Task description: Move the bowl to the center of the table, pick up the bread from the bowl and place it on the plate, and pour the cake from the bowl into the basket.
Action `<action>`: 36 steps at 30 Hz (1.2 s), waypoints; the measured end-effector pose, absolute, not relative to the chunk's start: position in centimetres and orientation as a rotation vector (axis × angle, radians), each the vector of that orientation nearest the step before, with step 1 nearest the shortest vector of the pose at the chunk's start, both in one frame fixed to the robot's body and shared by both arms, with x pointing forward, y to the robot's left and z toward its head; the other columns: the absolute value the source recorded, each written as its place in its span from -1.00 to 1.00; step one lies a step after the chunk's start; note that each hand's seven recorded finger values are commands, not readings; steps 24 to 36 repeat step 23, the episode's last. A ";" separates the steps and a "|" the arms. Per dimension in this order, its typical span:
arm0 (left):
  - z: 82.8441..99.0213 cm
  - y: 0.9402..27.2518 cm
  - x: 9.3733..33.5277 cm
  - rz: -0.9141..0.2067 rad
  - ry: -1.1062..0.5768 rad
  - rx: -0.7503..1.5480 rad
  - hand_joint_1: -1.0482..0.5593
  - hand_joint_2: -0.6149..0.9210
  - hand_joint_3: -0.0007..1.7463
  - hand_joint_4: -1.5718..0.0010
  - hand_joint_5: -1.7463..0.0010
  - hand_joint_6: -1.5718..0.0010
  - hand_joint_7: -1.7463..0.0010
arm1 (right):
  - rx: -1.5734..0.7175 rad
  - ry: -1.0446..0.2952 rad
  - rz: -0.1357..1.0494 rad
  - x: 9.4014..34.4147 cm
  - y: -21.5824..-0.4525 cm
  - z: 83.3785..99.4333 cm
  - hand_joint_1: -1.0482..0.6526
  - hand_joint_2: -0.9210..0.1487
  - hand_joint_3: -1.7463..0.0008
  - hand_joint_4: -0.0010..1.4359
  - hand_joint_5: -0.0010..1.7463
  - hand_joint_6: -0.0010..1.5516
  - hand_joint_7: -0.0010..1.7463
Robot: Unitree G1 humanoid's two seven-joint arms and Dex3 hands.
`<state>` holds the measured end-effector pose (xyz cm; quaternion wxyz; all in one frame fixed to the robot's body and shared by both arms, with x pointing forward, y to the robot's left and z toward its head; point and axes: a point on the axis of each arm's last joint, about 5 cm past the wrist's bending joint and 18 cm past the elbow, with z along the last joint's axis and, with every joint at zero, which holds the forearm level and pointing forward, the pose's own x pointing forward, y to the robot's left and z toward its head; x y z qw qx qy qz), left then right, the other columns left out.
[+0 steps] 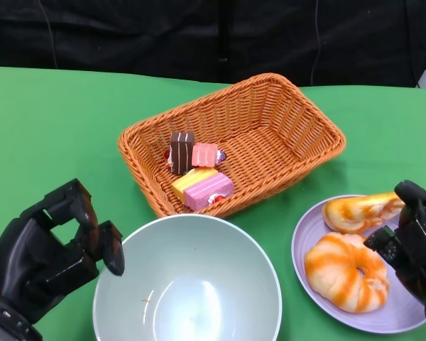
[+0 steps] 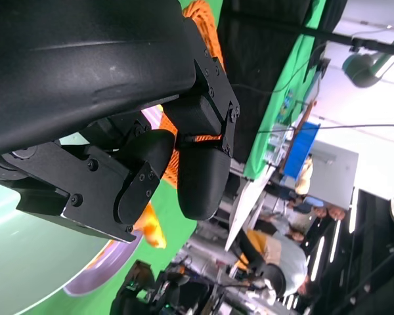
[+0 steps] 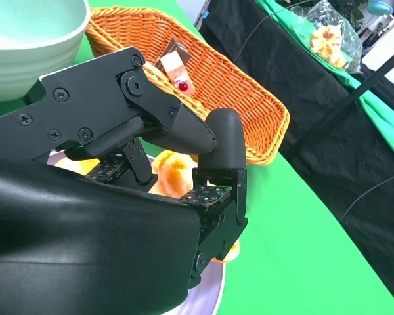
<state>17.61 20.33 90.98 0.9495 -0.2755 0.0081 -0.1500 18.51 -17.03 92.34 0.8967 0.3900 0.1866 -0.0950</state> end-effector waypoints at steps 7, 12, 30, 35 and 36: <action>89.7 21.7 17.5 -0.396 0.083 -0.655 0.20 0.51 0.70 -0.28 -1.00 -0.08 -1.00 | 0.808 0.379 -0.162 18.1 -17.0 92.1 0.14 -0.76 -0.08 0.18 1.00 -0.16 0.90; 89.7 22.1 17.5 -0.408 0.093 -0.673 0.22 0.52 0.72 -0.27 -1.00 -0.08 -1.00 | 0.805 0.364 -0.127 18.0 -17.0 92.1 0.14 -0.76 -0.13 0.16 1.00 -0.19 0.94; 89.7 22.4 17.1 -0.447 0.117 -0.817 0.11 0.59 0.67 -0.24 -1.00 -0.06 -1.00 | 0.630 0.184 0.237 16.2 -16.9 91.4 0.13 -0.43 -0.29 0.20 1.00 -0.07 0.88; 89.7 22.4 17.1 -0.447 0.117 -0.817 0.11 0.59 0.67 -0.24 -1.00 -0.06 -1.00 | 0.630 0.184 0.237 16.2 -16.9 91.4 0.13 -0.43 -0.29 0.20 1.00 -0.07 0.88; 89.7 22.4 17.1 -0.447 0.117 -0.817 0.11 0.59 0.67 -0.24 -1.00 -0.06 -1.00 | 0.630 0.184 0.237 16.2 -16.9 91.4 0.13 -0.43 -0.29 0.20 1.00 -0.07 0.88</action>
